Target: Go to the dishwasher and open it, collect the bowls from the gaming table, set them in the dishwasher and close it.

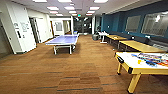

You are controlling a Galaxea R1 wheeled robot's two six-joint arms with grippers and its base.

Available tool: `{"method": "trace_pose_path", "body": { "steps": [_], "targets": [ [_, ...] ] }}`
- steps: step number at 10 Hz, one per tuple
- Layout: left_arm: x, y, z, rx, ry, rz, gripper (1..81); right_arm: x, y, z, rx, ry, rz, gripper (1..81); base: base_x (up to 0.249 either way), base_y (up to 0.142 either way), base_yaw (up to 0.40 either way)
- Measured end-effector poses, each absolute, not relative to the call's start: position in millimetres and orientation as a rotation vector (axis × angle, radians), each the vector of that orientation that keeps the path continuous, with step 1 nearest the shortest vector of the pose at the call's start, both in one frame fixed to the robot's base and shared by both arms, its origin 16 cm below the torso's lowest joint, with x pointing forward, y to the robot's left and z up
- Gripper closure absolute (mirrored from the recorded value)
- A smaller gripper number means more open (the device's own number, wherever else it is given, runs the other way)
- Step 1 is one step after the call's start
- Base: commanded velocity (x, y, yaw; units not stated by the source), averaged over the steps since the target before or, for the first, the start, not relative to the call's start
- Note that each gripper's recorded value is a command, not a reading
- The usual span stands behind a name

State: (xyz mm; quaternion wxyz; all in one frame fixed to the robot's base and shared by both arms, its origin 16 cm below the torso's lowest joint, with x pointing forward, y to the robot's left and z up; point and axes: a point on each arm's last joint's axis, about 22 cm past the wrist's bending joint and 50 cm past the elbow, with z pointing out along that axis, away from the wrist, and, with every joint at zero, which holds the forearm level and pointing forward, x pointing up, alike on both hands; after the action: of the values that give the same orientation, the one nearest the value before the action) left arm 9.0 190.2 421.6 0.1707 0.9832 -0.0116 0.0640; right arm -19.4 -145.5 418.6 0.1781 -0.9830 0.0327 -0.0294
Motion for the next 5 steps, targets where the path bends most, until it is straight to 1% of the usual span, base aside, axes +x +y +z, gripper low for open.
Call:
{"method": "trace_pose_path", "body": {
  "steps": [5],
  "targets": [
    [18.2,190.5,422.1,2.792,-0.035,0.200,1.0,-12.4,-146.0,418.6,-2.781,0.091,-0.097,1.0,0.000,0.000,0.000]
  ]
}}
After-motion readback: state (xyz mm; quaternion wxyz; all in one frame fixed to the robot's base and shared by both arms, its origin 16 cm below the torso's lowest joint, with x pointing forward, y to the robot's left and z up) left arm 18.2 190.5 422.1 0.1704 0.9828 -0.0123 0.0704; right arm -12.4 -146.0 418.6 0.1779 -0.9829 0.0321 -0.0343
